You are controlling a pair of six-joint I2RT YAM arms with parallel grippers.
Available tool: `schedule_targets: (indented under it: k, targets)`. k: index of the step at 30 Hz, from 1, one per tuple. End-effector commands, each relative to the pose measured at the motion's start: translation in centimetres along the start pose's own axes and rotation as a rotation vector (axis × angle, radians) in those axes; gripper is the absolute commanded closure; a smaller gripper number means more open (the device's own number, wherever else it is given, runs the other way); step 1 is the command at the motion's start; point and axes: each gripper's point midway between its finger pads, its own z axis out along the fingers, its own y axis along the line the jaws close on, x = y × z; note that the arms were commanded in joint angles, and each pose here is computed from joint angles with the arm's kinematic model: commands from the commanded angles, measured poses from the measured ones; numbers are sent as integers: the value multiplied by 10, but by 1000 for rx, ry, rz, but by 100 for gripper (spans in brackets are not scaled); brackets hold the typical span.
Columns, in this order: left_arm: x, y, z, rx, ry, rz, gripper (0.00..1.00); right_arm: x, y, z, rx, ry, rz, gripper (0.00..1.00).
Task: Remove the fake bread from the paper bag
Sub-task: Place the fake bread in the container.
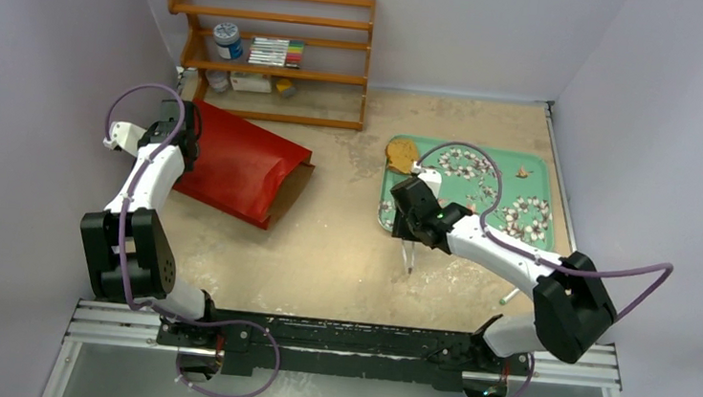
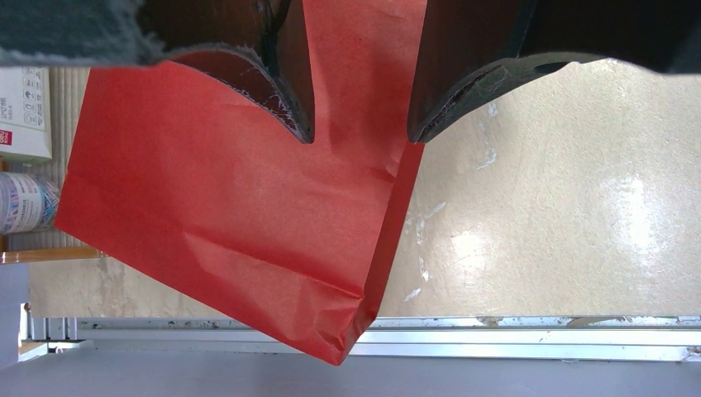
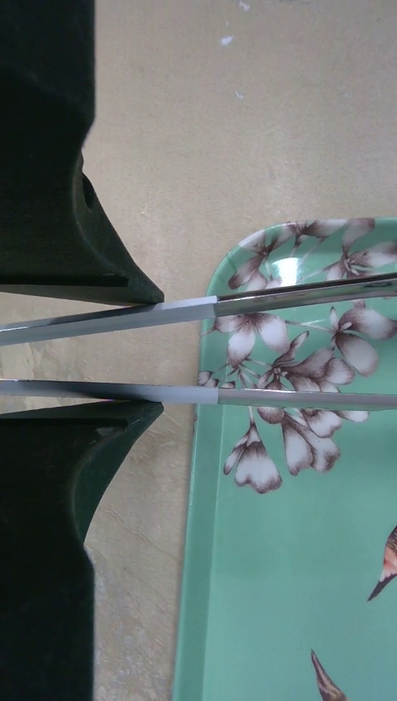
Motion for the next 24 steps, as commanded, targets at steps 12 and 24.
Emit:
schedule_targets:
  k: [12,24]
  targets:
    - [-19,-6,-11,17,-49,-44,55,-22,-2,-45,-96,-117,72,56]
    - [-24,-10,-10,-2,-62,-53,54,-23,10,-82,-191,-170,34,58]
